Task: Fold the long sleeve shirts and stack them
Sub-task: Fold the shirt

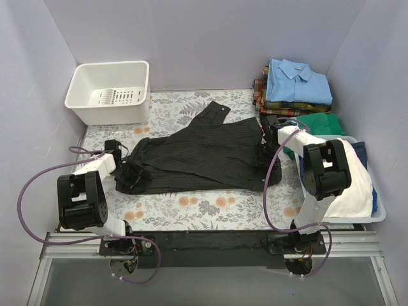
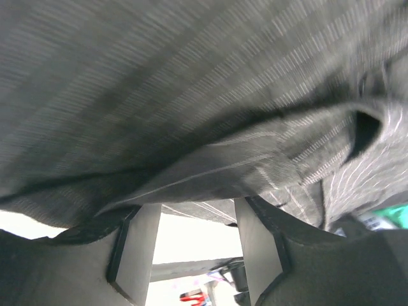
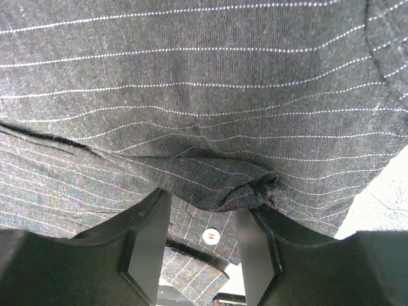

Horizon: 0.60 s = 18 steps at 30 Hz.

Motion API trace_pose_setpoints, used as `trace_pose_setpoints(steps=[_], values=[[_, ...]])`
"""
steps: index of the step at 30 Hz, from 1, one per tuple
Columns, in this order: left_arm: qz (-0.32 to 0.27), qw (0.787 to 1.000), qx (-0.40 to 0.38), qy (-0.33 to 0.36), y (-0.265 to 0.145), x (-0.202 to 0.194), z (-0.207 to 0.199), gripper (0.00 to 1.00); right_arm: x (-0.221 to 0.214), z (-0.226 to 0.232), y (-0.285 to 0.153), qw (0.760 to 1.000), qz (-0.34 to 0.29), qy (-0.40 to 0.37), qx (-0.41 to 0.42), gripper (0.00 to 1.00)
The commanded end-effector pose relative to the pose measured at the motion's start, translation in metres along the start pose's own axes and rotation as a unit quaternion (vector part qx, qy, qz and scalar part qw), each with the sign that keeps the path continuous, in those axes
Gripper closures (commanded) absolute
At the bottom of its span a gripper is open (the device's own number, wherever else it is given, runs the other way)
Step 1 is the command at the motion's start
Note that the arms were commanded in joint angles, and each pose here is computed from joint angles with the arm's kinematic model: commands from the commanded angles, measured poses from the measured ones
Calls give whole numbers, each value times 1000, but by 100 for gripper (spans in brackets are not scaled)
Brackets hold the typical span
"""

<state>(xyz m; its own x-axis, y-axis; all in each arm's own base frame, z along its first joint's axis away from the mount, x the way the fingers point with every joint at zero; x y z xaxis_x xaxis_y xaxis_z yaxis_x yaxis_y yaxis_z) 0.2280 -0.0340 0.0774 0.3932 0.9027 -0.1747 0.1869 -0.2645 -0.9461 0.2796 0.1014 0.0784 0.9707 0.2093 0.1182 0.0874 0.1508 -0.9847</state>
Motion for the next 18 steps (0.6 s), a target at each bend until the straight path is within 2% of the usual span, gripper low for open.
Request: trace_pose_setpoints(steps=[1, 5, 7, 15, 18], values=[[-56, 996, 64, -30, 5, 30, 35, 51, -4, -3, 25, 999, 40, 1, -2, 49], [-44, 995, 41, -76, -1, 45, 37, 54, -6, -8, 28, 999, 47, 17, -17, 49], [-44, 996, 27, -77, -3, 48, 32, 55, -4, -8, 25, 999, 40, 18, -17, 50], [-45, 995, 46, -77, 9, 53, 37, 56, 37, -15, -27, 995, -66, 13, -68, 47], [-45, 995, 49, -75, 11, 55, 36, 56, 44, -19, -33, 994, -70, 13, -83, 44]])
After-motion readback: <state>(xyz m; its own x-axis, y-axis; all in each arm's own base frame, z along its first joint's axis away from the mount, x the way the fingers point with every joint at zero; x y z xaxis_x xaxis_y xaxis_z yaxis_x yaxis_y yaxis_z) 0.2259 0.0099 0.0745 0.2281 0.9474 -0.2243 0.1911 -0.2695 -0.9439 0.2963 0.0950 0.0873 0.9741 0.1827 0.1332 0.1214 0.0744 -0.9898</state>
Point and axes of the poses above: each gripper's point midway between its finger pads, its own y axis out along the fingers, its own z axis along the line the jaws close on, x = y × z, the point moved 6 cm from there along -y, back along the fingers, and after that the axes turned 14 degrees about -y, right-handed, at the moved point
